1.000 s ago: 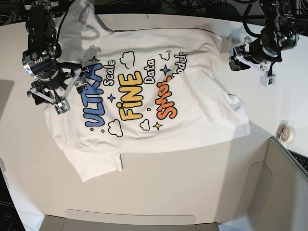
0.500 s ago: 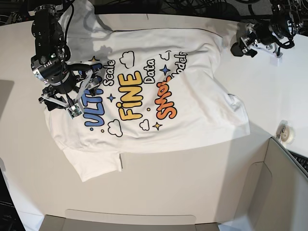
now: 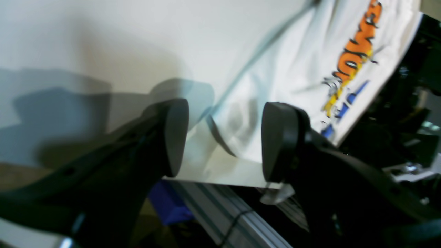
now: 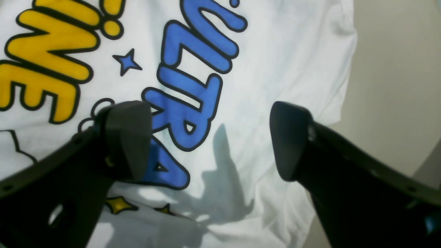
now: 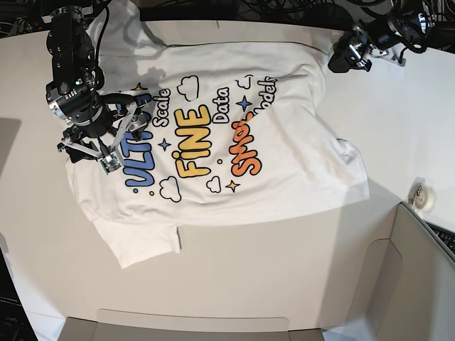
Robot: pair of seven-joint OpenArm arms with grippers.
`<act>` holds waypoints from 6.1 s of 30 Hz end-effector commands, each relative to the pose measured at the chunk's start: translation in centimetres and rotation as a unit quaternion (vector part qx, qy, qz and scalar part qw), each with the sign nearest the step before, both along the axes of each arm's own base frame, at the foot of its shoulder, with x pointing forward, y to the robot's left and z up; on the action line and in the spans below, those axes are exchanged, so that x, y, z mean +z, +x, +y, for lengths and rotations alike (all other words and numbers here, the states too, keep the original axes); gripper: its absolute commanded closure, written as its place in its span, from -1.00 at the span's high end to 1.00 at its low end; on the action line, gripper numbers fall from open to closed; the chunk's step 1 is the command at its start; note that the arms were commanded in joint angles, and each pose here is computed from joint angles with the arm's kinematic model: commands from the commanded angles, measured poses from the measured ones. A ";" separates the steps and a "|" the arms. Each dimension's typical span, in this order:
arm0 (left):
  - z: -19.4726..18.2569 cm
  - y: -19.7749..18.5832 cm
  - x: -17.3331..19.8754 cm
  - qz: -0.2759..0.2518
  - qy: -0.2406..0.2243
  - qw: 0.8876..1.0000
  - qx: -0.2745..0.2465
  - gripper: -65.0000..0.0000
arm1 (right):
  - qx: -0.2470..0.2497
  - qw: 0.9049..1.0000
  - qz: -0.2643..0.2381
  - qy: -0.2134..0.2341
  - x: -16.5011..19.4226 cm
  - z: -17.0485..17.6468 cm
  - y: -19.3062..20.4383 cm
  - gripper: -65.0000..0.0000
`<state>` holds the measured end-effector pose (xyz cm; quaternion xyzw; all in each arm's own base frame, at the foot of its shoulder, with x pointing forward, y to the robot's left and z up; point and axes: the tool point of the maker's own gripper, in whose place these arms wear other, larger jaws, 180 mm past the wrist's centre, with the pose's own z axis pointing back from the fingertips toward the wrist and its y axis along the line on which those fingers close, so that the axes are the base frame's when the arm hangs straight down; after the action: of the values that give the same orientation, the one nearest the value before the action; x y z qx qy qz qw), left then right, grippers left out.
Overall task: Layout the t-shirt on the table in an organized manner, then fold the t-shirt properly
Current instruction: 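Grasp the shoulder edges with both grippers near the collar, then pull the shoulder edges apart with both grippers to straighten the t-shirt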
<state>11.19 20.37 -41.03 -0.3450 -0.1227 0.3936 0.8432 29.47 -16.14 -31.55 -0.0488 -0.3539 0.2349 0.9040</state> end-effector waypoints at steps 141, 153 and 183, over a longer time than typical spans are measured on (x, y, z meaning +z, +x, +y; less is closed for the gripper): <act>14.0 3.5 7.5 -0.203 0.022 0.926 0.317 -1.00 | -0.002 0.967 0.233 -0.104 -15.7 -6.3 -9.2 0.61; 16.6 4.0 9.6 -0.246 0.035 0.900 0.357 -1.00 | -0.004 0.966 0.232 -0.113 -15.8 -8.0 -10.4 0.61; 10.4 4.1 7.3 -0.151 0.000 0.976 0.160 -0.63 | -0.003 0.962 0.232 -0.147 -14.9 -10.7 -10.4 0.61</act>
<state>15.29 30.67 -34.73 -0.3692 -0.2975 0.4781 0.7393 26.92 -17.66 -41.38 0.0363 -0.3555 0.2654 0.8955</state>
